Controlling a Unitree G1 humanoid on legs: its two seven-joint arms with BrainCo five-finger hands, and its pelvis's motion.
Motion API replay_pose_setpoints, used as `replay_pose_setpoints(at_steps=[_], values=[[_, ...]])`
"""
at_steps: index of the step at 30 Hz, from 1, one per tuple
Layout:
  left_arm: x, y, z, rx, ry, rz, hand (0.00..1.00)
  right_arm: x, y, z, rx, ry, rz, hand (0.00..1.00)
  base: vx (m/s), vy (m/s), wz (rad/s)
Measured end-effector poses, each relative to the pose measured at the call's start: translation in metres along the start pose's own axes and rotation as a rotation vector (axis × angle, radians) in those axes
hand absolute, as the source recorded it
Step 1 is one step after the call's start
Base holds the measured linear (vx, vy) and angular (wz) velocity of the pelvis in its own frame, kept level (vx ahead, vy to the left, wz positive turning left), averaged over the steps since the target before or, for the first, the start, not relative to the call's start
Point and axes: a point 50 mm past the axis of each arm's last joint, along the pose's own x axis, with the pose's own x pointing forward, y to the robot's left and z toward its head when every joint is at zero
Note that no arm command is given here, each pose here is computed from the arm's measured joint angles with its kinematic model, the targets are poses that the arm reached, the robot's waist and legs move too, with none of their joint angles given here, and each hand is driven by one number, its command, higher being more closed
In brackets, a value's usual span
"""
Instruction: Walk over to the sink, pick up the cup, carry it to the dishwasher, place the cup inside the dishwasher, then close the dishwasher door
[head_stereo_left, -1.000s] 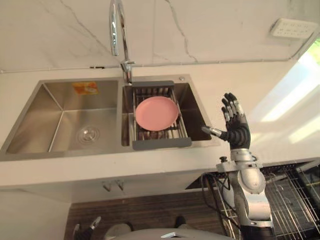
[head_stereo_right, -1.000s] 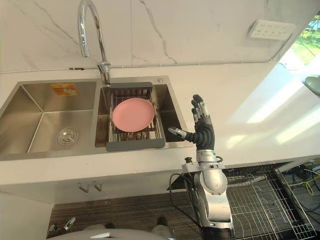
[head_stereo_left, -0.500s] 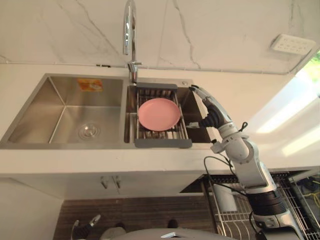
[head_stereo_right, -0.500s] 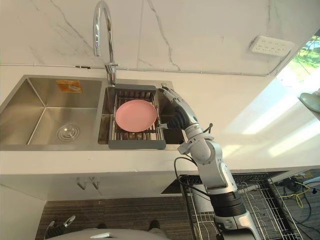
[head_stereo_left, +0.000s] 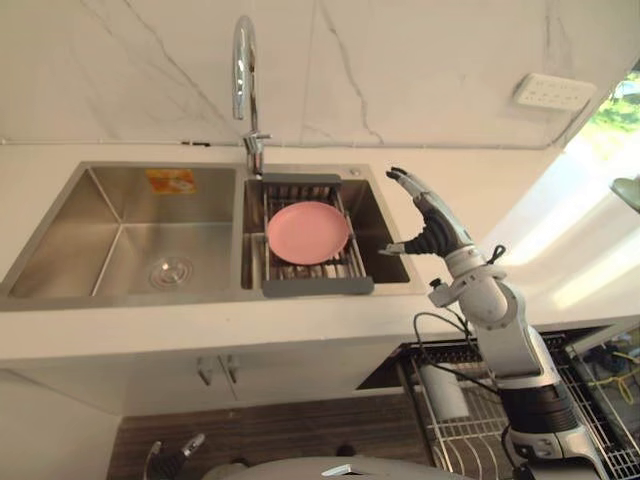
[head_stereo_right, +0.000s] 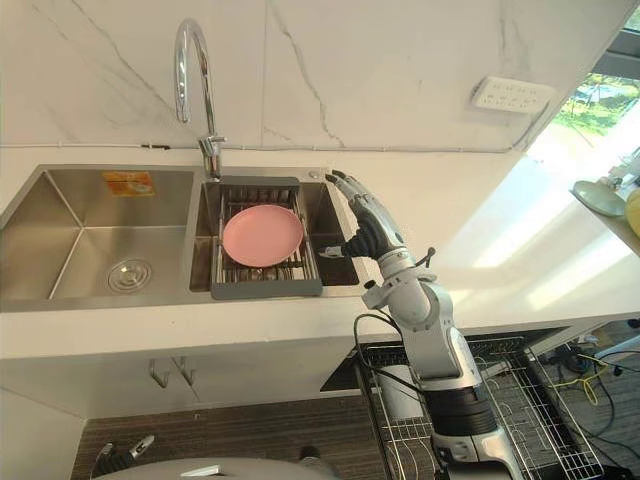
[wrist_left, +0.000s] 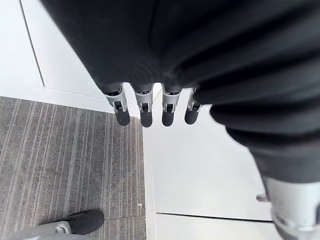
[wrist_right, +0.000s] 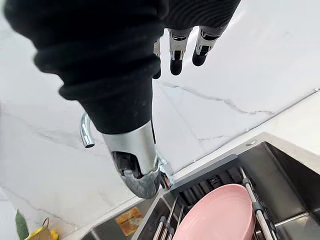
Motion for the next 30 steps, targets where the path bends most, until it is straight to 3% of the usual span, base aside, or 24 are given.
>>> replay_pose_setpoints(at_steps=[12,30], values=[[0.002,0.0,0.001,0.014,0.012,-0.002,0.0,0.009,0.048,-0.05,-0.179,0.196,0.237,0.0,0.0,-0.012,0.07],[0.0,0.002,-0.003,0.03,0.02,-0.003,0.0,0.028,0.052,-0.079,-0.271,0.277,0.254,0.0,-0.02,-0.014,0.1]])
